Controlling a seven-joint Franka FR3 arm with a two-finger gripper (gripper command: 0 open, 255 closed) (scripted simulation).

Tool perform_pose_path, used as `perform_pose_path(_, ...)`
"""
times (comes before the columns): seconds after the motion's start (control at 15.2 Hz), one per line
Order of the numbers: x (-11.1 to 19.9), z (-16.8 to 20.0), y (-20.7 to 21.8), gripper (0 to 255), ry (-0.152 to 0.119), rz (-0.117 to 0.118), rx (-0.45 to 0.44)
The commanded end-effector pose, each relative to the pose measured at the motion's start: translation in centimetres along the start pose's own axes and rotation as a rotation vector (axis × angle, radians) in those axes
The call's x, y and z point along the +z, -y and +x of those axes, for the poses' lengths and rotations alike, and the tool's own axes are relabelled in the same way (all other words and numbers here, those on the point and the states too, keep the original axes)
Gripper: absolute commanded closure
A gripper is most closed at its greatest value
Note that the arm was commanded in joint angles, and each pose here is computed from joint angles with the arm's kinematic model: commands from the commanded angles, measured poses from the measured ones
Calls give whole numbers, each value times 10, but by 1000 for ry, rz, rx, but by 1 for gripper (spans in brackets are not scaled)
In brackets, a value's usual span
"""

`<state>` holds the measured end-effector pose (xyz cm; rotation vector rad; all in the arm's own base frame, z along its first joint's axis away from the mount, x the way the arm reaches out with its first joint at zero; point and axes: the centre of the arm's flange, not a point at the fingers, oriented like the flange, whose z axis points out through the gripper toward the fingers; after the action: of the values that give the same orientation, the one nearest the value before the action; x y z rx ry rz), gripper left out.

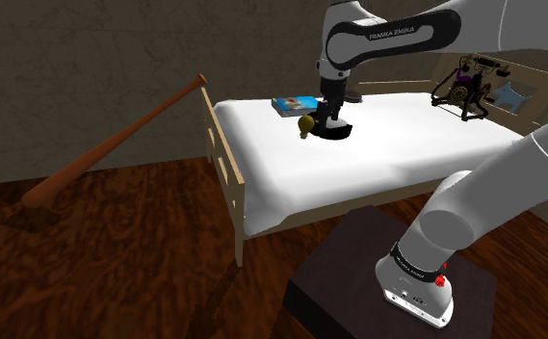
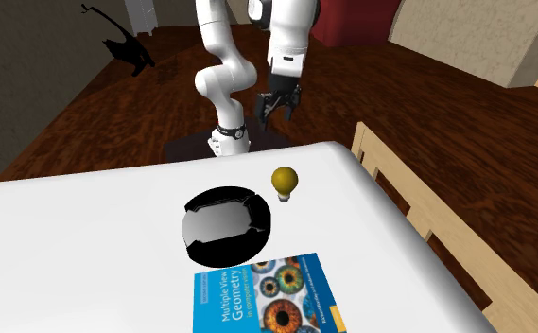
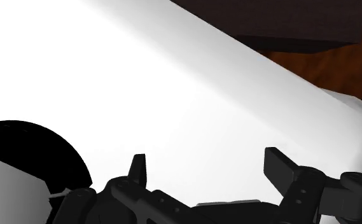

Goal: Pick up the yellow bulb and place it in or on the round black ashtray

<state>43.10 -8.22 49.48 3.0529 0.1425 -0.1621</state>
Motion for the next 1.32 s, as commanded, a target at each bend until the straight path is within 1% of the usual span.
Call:
perform_pose_path(0.0, 3, 18, -12, 0, -16, -3, 6)
perform_pose_path(0.66, 19, 115, -79, 0, -90, -11, 38)
perform_pose_path(1.12, 56, 119, -79, 0, -90, -11, 38)
perform_pose_path(1.25, 59, 119, -80, 0, -90, -11, 38)
